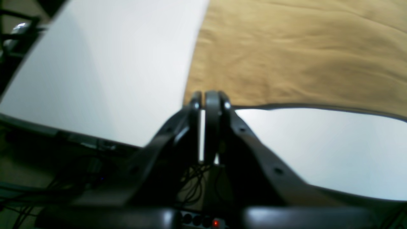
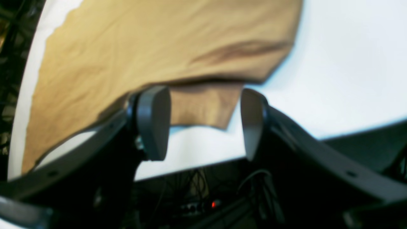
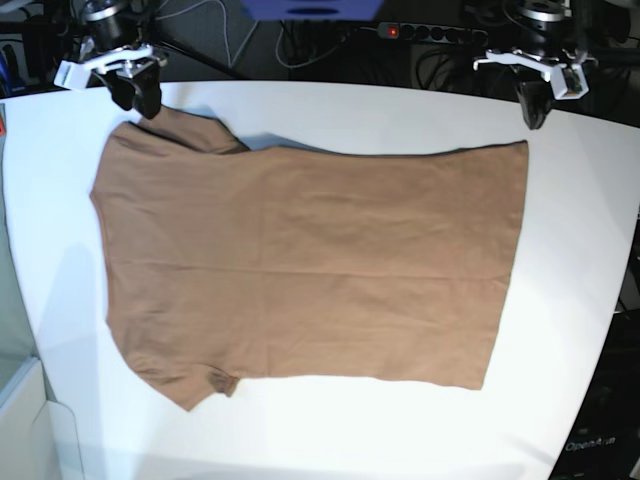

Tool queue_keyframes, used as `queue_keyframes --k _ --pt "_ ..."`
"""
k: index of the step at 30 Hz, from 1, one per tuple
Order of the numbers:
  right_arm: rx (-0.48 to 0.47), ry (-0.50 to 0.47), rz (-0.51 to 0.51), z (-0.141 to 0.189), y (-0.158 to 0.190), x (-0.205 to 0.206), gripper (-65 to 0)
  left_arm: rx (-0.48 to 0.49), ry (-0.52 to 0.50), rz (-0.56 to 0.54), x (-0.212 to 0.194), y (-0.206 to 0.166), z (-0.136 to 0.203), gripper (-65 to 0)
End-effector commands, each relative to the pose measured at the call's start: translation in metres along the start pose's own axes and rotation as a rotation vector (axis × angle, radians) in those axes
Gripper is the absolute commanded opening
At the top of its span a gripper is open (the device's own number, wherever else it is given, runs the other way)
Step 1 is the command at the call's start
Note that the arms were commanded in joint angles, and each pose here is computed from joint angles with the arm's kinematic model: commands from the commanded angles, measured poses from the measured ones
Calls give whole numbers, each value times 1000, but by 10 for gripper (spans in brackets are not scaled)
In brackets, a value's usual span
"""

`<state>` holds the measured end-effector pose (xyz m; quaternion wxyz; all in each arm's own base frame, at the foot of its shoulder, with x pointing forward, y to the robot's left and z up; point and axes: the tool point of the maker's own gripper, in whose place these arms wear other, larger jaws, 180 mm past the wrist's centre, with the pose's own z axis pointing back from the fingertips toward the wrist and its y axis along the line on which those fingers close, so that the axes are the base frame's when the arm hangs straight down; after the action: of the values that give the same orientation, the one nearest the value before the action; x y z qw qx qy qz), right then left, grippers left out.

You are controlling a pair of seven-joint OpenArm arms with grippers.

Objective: Fold the T-shirt properly
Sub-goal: 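Position the right gripper at the shoulder corner and close on it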

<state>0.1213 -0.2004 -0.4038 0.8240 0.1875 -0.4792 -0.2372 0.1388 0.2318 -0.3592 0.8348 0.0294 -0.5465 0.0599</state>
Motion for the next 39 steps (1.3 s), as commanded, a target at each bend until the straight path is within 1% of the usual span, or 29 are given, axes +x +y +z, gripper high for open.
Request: queue_keyframes --k 1,6,11,16,18,21,26,32,39 --pt "18 -24 -2 1 3 7 -302 -9 -31 -4 8 0 1 -638" --pt "9 -14 -6 0 0 3 -302 -10 -31 -6 8 0 1 -638" --pt "31 13 -18 0 8 -8 -302 -9 -31 -4 8 0 1 -638" --pt "48 15 -23 -5 14 -10 -302 -9 -31 -4 8 0 1 -638" --pt "39 21 -25 -8 10 -13 -302 -9 -31 -4 8 0 1 -638" --pt "28 41 -32 -11 5 -22 -302 -9 -31 -4 8 0 1 -638" --pt "49 70 -39 -13 12 -33 -302 -9 -31 -4 8 0 1 -638" --pt "63 59 -38 -15 16 -30 -302 -9 -29 -6 7 0 2 -638" --pt "42 42 -8 -12 5 -17 -302 -9 -31 -6 8 0 1 -638"
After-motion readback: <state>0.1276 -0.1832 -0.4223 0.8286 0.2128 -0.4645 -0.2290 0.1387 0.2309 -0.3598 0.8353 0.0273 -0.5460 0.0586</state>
